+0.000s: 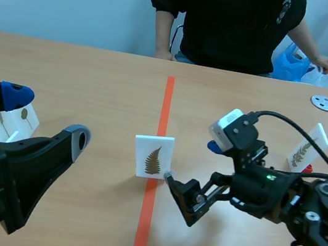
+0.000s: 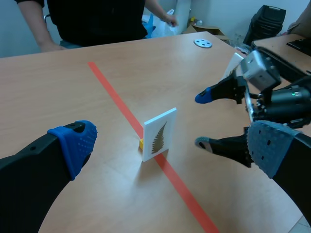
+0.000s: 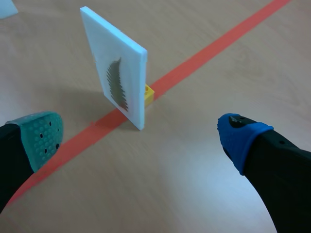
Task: Sort the leaf by its shape. The table is split by an orange tape line. A compound leaf with several leaflets goes to the left side, a simple leaf with one blade goes to the right side. Return to the home posture when a red brick is placed on the table.
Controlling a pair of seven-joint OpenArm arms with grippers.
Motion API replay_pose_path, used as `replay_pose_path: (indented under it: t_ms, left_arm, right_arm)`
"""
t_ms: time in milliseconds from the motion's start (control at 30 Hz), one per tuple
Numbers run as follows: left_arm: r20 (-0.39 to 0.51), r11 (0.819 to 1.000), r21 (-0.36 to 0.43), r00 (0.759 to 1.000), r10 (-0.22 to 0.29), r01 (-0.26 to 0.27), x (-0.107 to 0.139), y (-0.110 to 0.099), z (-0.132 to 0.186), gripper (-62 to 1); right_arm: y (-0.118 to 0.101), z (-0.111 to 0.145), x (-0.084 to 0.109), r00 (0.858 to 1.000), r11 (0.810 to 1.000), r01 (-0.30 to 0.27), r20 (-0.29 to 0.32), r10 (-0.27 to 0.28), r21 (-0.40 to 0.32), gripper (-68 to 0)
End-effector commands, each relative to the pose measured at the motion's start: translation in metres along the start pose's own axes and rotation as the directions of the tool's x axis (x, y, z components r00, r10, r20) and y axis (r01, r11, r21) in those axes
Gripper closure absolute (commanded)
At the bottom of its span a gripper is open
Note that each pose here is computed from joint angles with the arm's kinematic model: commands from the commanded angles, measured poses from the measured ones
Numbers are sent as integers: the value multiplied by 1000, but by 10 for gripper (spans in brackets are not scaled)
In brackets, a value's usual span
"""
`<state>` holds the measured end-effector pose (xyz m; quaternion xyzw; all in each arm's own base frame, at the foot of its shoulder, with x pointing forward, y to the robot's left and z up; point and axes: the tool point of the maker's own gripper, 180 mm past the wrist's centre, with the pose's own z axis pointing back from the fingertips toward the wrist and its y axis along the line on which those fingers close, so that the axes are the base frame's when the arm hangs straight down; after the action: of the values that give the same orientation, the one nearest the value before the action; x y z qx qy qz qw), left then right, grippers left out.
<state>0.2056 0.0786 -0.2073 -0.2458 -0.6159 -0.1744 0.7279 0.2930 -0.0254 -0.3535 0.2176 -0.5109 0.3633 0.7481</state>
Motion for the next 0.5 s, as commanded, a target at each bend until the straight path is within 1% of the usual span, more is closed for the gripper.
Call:
replay_pose_path:
  t_ms: [0, 167, 233, 300, 400, 467]
  left_arm:
    - [20, 1000, -7, 1000, 2, -2, 4, -1, 0, -623]
    - [20, 1000, -7, 1000, 2, -2, 5, -1, 0, -623]
    - [20, 1000, -7, 1000, 2, -2, 5, -1, 0, -623]
    - [20, 1000, -7, 1000, 2, -2, 4, -1, 0, -623]
    - [20, 1000, -7, 1000, 2, -2, 4, -1, 0, -623]
    - [20, 1000, -7, 1000, 2, -2, 4, -1, 0, -623]
  right_arm:
    - [-3, -10, 18, 998, 1000, -8, 58, 8, -1, -679]
    - [13, -40, 15, 999, 998, -30, 43, 28, 50, -679]
    - [19, -50, 13, 999, 997, -42, 35, 40, 60, -679]
    - [22, -57, 9, 998, 997, -56, 20, 55, 61, -679]
    - [30, -64, 6, 998, 995, -64, 16, 63, 76, -676]
    - [33, -64, 5, 997, 994, -76, 16, 75, 82, -621]
